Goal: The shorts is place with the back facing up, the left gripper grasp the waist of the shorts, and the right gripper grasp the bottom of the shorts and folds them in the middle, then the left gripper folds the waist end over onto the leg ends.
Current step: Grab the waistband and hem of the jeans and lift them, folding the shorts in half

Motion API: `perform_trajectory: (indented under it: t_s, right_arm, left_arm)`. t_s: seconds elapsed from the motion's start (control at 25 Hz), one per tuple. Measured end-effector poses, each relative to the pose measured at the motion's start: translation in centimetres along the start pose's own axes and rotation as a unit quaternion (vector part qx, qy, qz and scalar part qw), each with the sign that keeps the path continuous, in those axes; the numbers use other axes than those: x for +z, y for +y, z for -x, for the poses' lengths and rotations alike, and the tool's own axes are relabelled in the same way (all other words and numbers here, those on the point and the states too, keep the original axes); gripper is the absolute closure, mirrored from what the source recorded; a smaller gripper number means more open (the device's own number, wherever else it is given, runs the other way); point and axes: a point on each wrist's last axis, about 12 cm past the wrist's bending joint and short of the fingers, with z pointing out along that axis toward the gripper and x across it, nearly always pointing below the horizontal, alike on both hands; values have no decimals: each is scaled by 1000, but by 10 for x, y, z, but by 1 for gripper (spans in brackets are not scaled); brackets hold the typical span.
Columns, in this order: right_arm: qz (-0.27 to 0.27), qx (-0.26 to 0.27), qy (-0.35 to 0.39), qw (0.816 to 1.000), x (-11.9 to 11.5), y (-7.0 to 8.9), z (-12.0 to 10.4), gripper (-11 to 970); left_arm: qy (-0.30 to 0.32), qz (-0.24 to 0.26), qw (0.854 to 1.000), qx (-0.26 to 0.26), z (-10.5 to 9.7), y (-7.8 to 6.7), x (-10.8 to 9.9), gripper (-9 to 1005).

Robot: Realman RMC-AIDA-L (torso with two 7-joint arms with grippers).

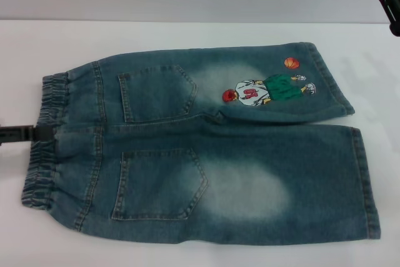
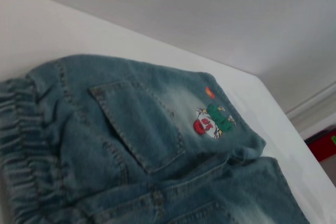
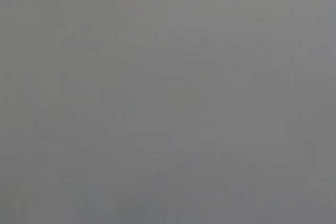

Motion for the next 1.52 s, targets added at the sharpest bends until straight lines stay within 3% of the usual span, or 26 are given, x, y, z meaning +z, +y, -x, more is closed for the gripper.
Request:
perform_trajectory:
  t_s: [0.48, 1.08, 1.52]
  right_arm:
    - [-3, -5, 8, 1000, 4, -4, 1, 391]
    - [-2, -5, 7, 1000, 4, -3, 1, 391]
    - [-1, -3, 9, 1000, 4, -1, -1, 392]
  left_arm:
    - [17, 19, 998, -58, -20, 5, -21, 159]
    - [48, 57, 994, -83, -41, 16, -23, 160]
    - [55, 66, 993, -86, -43, 18, -17, 161]
